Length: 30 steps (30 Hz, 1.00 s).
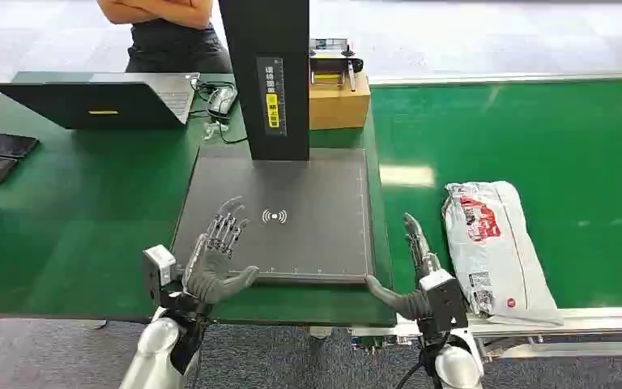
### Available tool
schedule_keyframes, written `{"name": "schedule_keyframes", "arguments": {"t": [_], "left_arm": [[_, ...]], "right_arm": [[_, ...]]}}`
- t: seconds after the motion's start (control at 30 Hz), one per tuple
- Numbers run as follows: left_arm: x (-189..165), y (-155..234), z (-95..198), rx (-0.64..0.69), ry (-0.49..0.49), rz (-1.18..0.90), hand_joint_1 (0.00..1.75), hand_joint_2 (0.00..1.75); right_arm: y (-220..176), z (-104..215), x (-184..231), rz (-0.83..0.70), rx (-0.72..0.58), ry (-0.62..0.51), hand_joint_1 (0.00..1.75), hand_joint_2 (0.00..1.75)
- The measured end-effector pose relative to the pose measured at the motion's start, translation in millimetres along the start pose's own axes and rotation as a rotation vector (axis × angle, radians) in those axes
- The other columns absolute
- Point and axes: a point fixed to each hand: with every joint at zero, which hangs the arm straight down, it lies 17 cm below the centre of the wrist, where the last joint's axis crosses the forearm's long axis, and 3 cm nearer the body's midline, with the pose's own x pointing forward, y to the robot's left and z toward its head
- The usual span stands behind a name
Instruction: Moved the parcel from conveyor to table for the left to box.
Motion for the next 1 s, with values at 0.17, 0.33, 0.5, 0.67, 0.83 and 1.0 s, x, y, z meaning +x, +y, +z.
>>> {"name": "schedule_keyframes", "arguments": {"t": [0.17,0.33,0.5,0.67,0.83,1.0], "left_arm": [[0.0,0.0,0.0,0.000,0.000,0.000,0.00,1.75],[-0.2,-0.1,0.2,0.000,0.000,0.000,0.00,1.75],[-0.4,-0.2,0.4,0.000,0.001,0.000,0.00,1.75],[-1.2,-0.2,1.2,0.001,0.003,0.001,0.00,1.75],[-1.7,-0.5,1.7,0.001,0.004,0.001,0.00,1.75],[-2.2,-0.7,2.2,0.001,0.005,0.001,0.00,1.75]], "right_arm": [[-7.6,1.0,-1.1,-0.002,-0.025,0.003,0.00,1.75],[-20.5,0.0,-4.3,0.079,-0.072,0.018,0.00,1.75],[-25.2,-0.5,-3.7,0.097,-0.085,0.017,0.00,1.75],[-45.7,-2.7,-5.4,0.194,-0.152,0.031,0.00,1.75],[-96.2,-10.2,-11.8,0.317,-0.265,0.070,0.00,1.75],[-116.7,-9.0,-15.7,0.349,-0.299,0.083,0.00,1.75]]}}
